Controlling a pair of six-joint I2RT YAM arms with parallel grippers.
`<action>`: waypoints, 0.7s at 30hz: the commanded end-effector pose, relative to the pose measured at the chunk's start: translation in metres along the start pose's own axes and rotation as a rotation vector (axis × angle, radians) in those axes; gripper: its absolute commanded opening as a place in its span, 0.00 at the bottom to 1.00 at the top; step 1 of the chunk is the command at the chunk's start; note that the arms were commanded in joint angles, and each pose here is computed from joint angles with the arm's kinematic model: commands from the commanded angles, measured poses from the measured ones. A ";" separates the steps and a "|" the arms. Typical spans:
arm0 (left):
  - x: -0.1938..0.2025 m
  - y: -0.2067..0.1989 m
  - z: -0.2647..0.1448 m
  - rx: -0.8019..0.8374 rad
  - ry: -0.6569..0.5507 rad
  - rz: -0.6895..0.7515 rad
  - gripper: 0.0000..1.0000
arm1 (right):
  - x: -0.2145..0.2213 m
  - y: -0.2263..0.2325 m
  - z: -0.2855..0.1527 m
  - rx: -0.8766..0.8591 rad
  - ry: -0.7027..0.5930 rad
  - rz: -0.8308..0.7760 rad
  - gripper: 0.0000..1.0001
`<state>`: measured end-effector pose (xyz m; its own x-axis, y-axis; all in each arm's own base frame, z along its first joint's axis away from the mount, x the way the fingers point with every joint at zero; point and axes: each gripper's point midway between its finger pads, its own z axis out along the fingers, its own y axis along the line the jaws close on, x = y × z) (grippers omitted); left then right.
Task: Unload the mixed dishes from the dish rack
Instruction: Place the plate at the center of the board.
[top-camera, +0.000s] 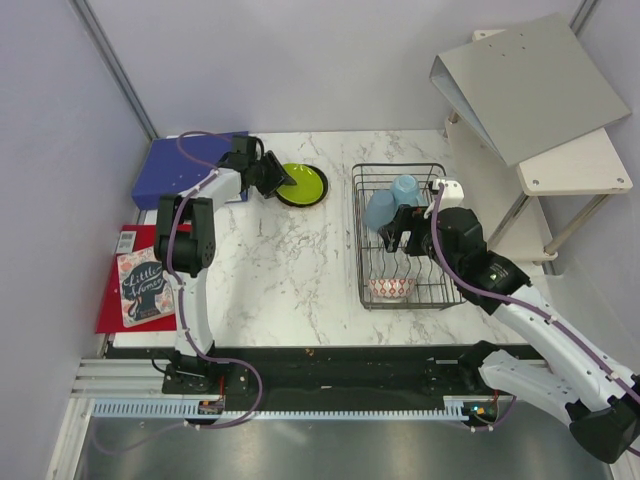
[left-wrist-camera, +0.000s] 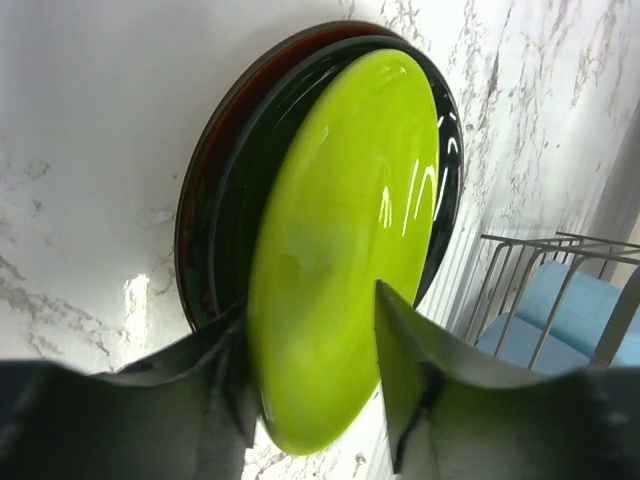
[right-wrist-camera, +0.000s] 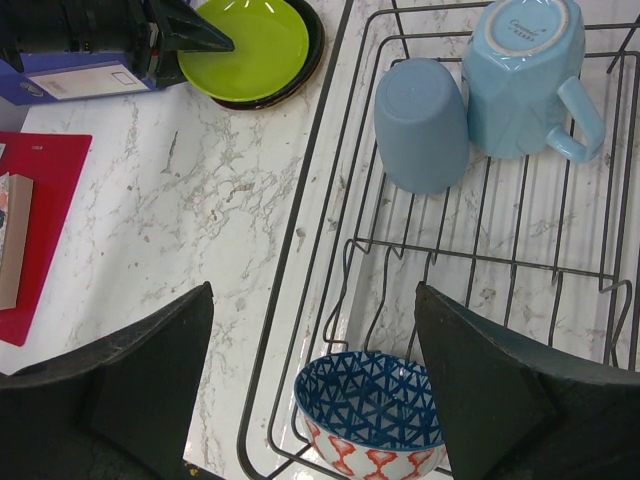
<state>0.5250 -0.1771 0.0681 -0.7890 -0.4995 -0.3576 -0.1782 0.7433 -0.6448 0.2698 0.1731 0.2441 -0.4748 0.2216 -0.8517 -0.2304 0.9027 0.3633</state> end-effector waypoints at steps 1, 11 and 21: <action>-0.005 -0.008 -0.007 -0.002 -0.001 0.049 0.59 | -0.006 0.001 0.002 0.000 -0.027 0.004 0.88; -0.027 -0.003 -0.048 -0.214 0.000 0.127 0.71 | -0.007 0.001 0.000 -0.005 -0.032 0.005 0.88; -0.010 0.033 -0.065 -0.385 0.060 0.166 0.71 | -0.003 0.002 -0.003 -0.016 -0.027 0.019 0.87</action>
<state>0.5102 -0.1291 0.1000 -0.8221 -0.3971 -0.4080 -0.2535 0.8970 -0.3622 0.2689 0.1728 0.2424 -0.4761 0.2240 -0.8504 -0.2294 0.9019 0.3661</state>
